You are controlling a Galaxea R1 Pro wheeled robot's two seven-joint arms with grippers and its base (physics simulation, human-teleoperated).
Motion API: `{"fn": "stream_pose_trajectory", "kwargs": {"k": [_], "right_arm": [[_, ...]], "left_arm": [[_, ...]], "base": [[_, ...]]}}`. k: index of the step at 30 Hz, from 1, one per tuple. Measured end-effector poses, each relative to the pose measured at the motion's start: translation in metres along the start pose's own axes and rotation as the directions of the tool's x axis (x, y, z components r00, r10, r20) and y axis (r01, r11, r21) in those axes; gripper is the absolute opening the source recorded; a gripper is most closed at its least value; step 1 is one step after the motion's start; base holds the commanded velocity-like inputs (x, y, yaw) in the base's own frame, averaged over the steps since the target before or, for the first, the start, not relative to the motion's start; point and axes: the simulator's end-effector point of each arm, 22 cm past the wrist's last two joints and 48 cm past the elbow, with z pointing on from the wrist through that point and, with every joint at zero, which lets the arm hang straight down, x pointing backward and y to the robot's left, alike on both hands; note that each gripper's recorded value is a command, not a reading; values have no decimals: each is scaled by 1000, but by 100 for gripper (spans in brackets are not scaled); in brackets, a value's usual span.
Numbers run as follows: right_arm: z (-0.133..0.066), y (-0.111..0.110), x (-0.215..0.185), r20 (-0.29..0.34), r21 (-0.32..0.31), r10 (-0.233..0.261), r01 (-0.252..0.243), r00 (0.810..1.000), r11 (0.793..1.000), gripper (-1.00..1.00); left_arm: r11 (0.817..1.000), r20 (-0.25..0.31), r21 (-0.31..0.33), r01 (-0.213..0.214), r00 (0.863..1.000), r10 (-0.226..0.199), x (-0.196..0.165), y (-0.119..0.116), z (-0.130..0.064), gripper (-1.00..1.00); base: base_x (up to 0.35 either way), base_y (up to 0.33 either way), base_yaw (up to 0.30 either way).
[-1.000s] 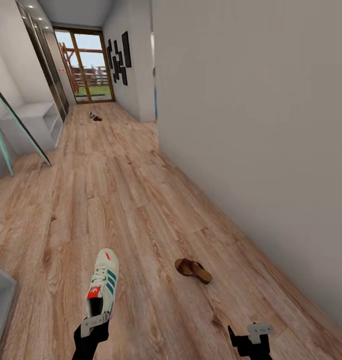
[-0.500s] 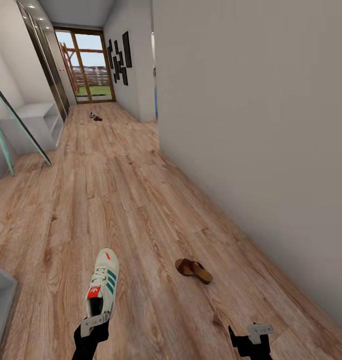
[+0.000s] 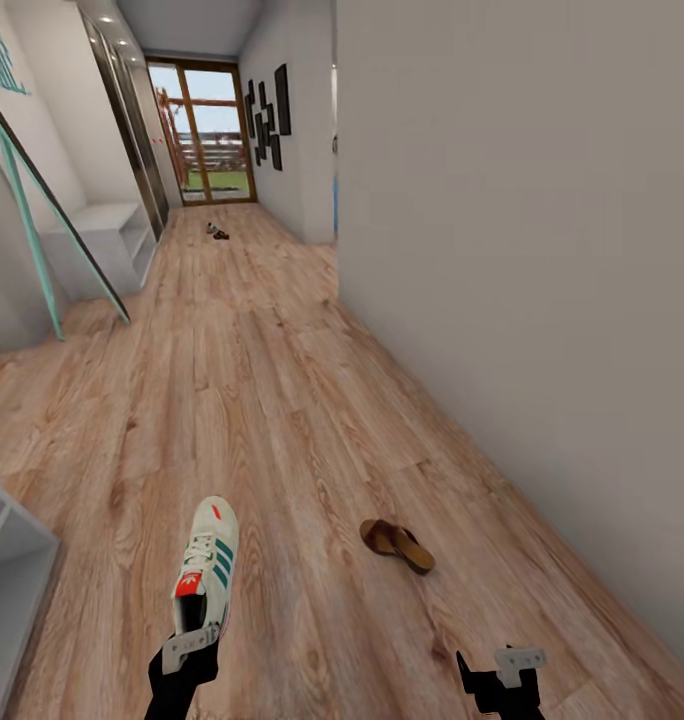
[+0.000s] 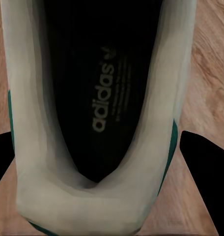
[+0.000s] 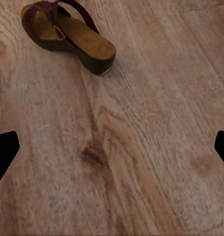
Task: Pick up the two gym shoes and the two sandals from the corridor floor and place them onto the hallstand (shoe rack) in the corridor, making sure they are on the rack and not on the floor. Arrange them so the two gym shoes are next to each other and the two sandals are next to each other.
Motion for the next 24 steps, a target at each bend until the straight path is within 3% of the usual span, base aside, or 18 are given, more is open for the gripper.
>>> {"fn": "stream_pose_trajectory", "kwargs": {"k": [24], "right_arm": [[0,0,1,-3,0,0,0,1000,1000,100]], "left_arm": [[1000,1,-1,1,1000,-1,0,0,0,-100]], "base": [[2,-262,278]]}}
